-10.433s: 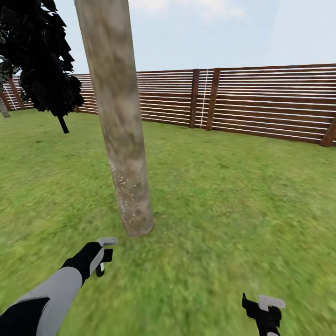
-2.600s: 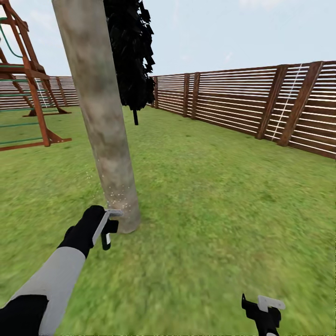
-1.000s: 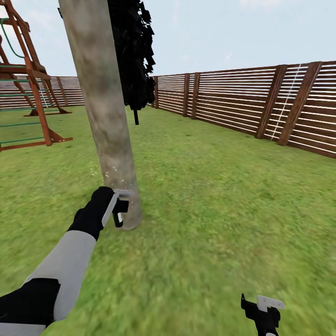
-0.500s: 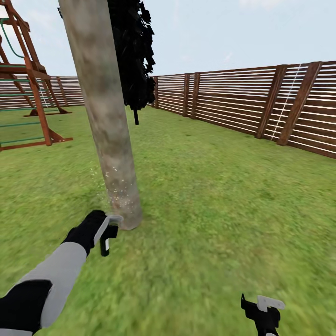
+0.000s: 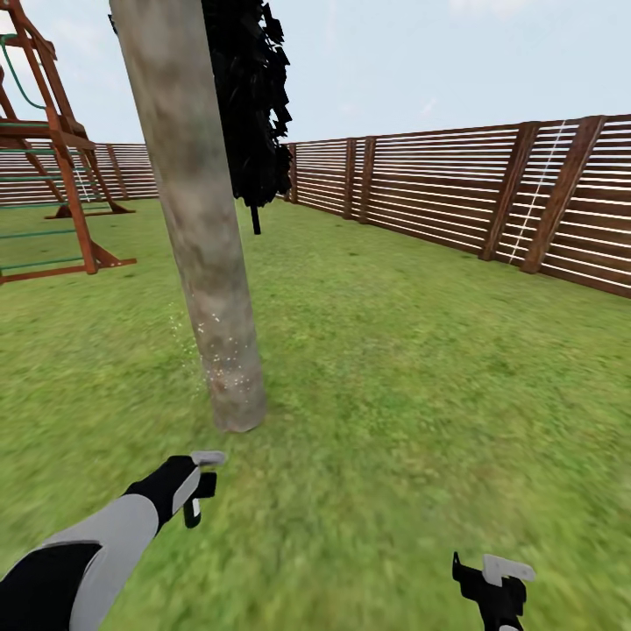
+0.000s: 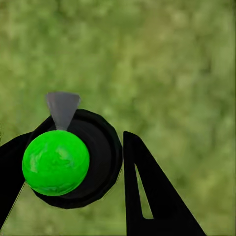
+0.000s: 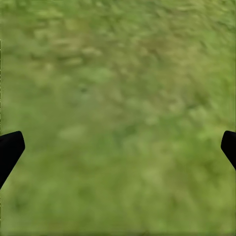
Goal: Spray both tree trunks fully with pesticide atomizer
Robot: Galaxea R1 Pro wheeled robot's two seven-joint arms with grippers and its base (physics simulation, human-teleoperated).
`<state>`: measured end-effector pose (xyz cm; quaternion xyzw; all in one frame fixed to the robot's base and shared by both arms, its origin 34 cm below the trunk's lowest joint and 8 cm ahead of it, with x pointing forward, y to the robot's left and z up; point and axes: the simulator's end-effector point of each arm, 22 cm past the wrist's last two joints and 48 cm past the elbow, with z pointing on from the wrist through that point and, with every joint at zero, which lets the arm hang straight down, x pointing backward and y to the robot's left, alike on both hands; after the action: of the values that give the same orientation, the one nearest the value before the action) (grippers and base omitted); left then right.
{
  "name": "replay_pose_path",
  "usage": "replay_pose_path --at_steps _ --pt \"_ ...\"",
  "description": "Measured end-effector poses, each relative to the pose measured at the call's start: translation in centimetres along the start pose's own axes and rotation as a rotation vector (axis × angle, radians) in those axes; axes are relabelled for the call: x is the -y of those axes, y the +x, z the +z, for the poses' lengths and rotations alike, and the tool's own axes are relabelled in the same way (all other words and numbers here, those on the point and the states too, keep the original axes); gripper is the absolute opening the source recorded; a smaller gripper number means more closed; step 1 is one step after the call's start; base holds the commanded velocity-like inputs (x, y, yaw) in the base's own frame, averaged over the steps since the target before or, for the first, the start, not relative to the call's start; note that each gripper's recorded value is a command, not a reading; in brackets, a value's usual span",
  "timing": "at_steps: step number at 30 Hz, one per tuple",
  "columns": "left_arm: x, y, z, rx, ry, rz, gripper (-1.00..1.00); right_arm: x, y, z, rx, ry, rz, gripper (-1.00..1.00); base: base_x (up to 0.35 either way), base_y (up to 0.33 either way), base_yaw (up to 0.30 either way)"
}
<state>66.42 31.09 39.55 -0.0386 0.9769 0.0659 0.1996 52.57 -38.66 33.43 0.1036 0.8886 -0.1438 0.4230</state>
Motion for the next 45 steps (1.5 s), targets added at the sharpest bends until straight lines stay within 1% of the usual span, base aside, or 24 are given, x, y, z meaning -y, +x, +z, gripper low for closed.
replay_pose_path --at_steps 3,9,11,13,15,22,34,45 --pt "-0.43 -0.07 0.05 0.006 -0.009 -0.002 -1.00 -0.30 0.58 -0.16 -0.013 -0.007 0.002 1.00 0.234 -0.157 0.000" --pt "0.17 -0.10 0.01 0.008 0.002 -0.006 -1.00 -0.40 0.74 -0.22 -0.017 -0.007 0.003 1.00 0.102 -0.250 0.065" --pt "0.23 -0.15 0.00 0.009 0.005 -0.014 -1.00 -0.42 0.75 -0.22 -0.017 -0.008 0.003 1.00 0.007 -0.272 0.242" --pt "-0.02 -0.13 0.03 0.007 0.009 -0.042 -1.00 -0.46 0.76 -0.23 -0.017 -0.008 0.003 1.00 0.001 -0.274 0.272" --pt "-0.07 -0.14 0.04 0.008 0.010 -0.049 -1.00 -0.45 0.76 -0.23 -0.017 -0.008 0.003 1.00 0.008 -0.274 0.277" --pt "-0.11 -0.21 0.03 0.010 0.009 -0.052 -1.00 -0.46 0.76 -0.23 -0.017 -0.008 0.003 1.00 0.147 -0.255 0.253" --pt "0.31 -0.30 -0.01 0.014 0.013 -0.050 -1.00 -0.48 0.79 -0.24 -0.018 -0.008 0.003 1.00 0.247 -0.190 0.023" --pt "0.25 -0.26 -0.01 0.012 0.010 -0.051 -1.00 -0.50 0.82 -0.25 -0.018 -0.009 0.003 1.00 0.118 -0.253 0.262"
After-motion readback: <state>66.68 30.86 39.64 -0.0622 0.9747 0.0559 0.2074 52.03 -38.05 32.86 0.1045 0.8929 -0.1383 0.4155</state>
